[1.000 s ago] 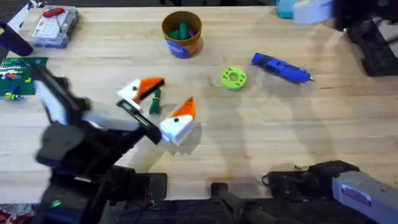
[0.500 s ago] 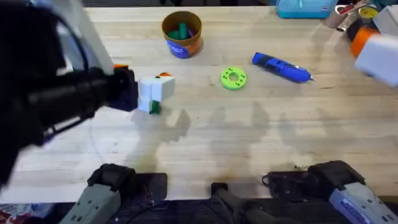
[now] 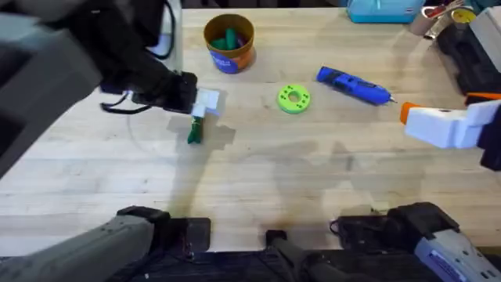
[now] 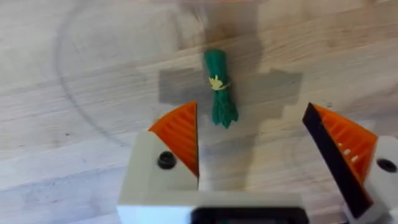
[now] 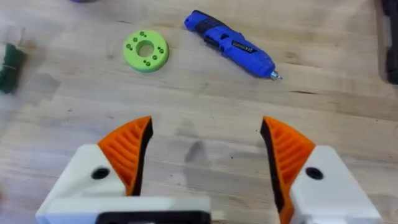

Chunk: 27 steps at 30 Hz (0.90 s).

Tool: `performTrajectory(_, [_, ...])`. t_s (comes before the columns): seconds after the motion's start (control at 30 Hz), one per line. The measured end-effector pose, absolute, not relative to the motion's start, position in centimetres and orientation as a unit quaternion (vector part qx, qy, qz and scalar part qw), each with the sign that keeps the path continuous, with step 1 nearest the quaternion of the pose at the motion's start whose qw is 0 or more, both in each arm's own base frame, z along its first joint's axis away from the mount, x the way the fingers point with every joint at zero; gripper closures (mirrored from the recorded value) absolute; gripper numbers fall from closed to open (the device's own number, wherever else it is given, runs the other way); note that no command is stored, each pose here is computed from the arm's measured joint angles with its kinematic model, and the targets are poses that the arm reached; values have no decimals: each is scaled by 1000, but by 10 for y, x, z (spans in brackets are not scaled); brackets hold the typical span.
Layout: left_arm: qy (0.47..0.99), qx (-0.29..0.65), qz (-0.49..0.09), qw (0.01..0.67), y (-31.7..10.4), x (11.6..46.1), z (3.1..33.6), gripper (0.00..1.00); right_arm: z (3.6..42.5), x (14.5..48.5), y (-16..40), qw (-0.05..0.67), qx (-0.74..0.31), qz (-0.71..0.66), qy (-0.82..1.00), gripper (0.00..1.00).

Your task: Pick up the gripper from the table and insert it into the empty holder that is missing its gripper. Then pick up a screw, insert it into the mounting hole, and use the screwdriver to tighten it. Finally, clean up the table by picking up the vegetable and placing it into the bucket.

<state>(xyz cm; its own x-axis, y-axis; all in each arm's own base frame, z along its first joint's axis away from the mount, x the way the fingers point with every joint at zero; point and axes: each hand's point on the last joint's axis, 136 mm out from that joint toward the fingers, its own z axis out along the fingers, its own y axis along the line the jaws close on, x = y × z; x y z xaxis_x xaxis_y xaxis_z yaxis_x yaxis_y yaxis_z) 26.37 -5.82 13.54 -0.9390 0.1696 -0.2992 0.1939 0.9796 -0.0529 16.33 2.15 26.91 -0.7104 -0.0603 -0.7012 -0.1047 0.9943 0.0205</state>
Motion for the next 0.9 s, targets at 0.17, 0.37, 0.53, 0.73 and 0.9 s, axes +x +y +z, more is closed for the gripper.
performTrajectory(0.17, [991,92,-35,89,-59,268,103,14,267,163,23,376,-45,34,925,7])
performTrajectory(0.37, [994,91,-32,51,-59,268,81,14,267,163,23,375,-45,35,925,4])
performTrajectory(0.53, [995,84,-28,50,-55,272,77,14,267,163,23,375,-45,35,925,5])
performTrajectory(0.73, [995,66,-22,71,-44,283,70,14,267,163,23,375,-45,35,925,4])
performTrajectory(0.9, [996,61,-9,62,-36,277,63,14,267,163,23,375,-45,35,925,5])
